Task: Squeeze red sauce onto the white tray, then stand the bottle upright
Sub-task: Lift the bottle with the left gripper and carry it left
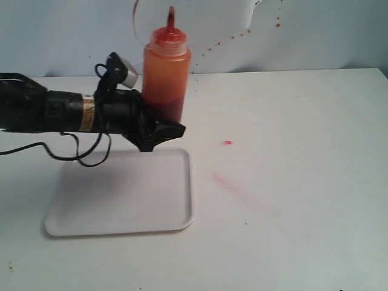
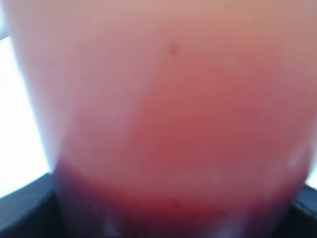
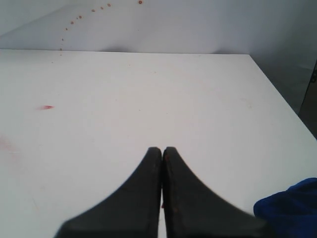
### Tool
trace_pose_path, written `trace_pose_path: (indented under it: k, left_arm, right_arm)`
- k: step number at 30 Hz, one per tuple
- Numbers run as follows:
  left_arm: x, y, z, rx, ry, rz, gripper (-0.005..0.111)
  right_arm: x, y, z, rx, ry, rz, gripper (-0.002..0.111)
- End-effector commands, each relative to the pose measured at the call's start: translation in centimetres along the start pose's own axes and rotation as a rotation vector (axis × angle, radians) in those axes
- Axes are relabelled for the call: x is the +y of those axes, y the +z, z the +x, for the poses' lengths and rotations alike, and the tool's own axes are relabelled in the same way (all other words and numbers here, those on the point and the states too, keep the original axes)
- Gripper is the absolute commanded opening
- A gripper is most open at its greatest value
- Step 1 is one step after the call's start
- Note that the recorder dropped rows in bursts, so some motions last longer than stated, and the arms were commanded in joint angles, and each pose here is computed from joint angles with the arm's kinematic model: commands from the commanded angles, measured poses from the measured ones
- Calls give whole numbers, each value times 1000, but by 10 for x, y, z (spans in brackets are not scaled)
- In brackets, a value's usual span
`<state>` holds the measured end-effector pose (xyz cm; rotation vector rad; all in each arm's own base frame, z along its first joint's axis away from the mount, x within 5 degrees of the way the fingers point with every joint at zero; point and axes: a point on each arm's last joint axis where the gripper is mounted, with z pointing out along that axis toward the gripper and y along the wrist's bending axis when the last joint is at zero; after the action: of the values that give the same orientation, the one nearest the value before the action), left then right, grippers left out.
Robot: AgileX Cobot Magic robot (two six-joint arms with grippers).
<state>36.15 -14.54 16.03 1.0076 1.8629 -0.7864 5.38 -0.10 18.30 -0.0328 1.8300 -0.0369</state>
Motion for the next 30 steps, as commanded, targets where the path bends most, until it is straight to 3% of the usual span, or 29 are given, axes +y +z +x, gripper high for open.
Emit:
trace_pose_path:
  k: [1,7,14,23,30]
  left_arm:
    - [-2,-45,13,-20,-56,-63,0]
    - [-9,-84,46,5,-103,-151,0]
    - [-28,-93,81,-7,-117,-277,0]
    - [-36,-112,109,-45,-126,-590,0]
    - [-53,-119,116,-73,-8,-619,0]
  right_arm:
    - [0,0,1,-5,3,6,0]
    - [0,0,1,-5,3,6,0]
    - [0,0,1,-5,3,6,0]
    - [0,0,1,-5,3,6,0]
    - [0,0,1,-5,3,6,0]
